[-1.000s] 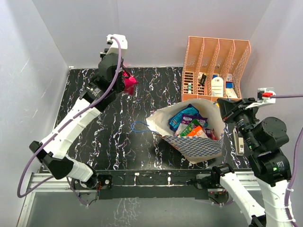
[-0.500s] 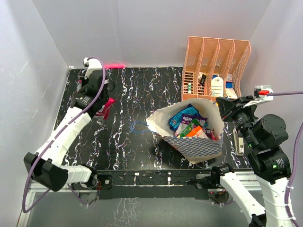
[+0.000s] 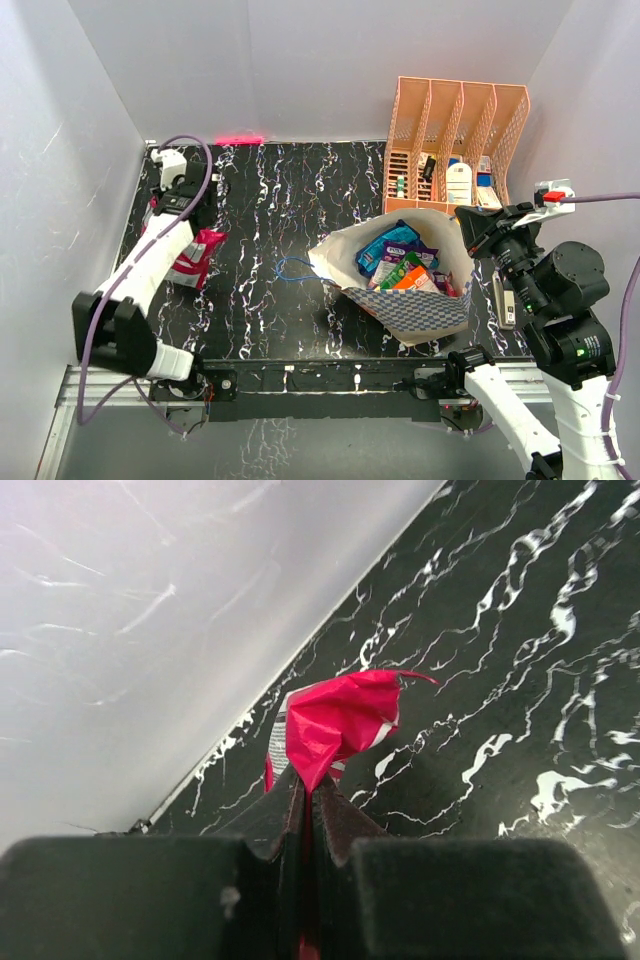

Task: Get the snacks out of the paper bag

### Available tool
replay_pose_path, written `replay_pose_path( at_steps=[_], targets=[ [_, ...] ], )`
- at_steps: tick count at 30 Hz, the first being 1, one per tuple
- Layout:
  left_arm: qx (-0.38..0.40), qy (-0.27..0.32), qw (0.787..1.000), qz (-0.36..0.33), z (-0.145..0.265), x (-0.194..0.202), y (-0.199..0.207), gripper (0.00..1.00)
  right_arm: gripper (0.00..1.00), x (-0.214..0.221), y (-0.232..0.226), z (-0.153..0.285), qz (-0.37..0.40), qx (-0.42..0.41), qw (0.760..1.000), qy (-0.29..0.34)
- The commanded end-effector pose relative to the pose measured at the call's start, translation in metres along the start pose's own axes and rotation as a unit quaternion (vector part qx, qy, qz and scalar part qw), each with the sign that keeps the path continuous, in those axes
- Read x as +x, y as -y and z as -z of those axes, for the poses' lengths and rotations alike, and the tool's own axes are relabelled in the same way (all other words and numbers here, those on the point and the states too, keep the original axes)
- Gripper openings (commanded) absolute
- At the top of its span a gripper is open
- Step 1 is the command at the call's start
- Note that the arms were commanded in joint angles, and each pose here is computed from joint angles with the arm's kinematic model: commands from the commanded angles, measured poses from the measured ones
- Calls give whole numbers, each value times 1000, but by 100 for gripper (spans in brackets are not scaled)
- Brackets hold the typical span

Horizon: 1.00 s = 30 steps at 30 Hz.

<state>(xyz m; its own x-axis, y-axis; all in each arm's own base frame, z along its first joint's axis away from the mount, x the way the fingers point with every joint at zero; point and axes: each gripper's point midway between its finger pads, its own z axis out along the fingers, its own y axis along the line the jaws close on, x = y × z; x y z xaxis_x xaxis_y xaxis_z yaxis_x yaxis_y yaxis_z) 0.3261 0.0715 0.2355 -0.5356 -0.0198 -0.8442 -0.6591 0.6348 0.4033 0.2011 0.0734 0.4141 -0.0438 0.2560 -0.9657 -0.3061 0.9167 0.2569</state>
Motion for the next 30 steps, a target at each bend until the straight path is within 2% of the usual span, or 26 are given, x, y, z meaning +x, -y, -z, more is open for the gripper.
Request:
replay_pose_path(
  at_steps=[1,3,7,10,12,14,17,18,21,26,28,30],
  targets=[
    [-22,-48,998,31,-34,20,35,0,7,-58,-18,11,15,-33,994,99],
    [-20,-56,997,45,-49,16,60,0,7,-59,-18,12,16,-32,994,100],
    [56,-85,994,43,-79,6,136,0,7,-60,-18,13,17,-32,994,104],
    [75,-116,990,30,-97,6,173,11,7,-60,-18,13,14,-30,994,106],
    [70,-126,989,40,-99,-2,177,20,7,-61,-19,14,14,-33,994,106],
    [102,-126,985,54,-93,-13,184,39,7,-60,-18,13,13,-31,994,104],
    [162,-128,976,77,-71,-29,183,75,7,-57,-16,11,13,-28,994,101],
    [186,-122,971,85,-61,-36,181,84,7,-56,-16,10,12,-27,995,98],
    [259,-114,954,103,-28,-40,169,98,7,-54,-15,8,11,-26,995,95],
    [411,-98,897,133,39,-27,155,98,7,-50,-14,3,10,-26,996,85],
    [432,-104,885,137,48,-13,152,98,7,-47,-15,2,10,-28,996,80],
    [436,-110,883,133,48,-5,152,98,7,-45,-19,0,8,-39,996,74]
  ],
)
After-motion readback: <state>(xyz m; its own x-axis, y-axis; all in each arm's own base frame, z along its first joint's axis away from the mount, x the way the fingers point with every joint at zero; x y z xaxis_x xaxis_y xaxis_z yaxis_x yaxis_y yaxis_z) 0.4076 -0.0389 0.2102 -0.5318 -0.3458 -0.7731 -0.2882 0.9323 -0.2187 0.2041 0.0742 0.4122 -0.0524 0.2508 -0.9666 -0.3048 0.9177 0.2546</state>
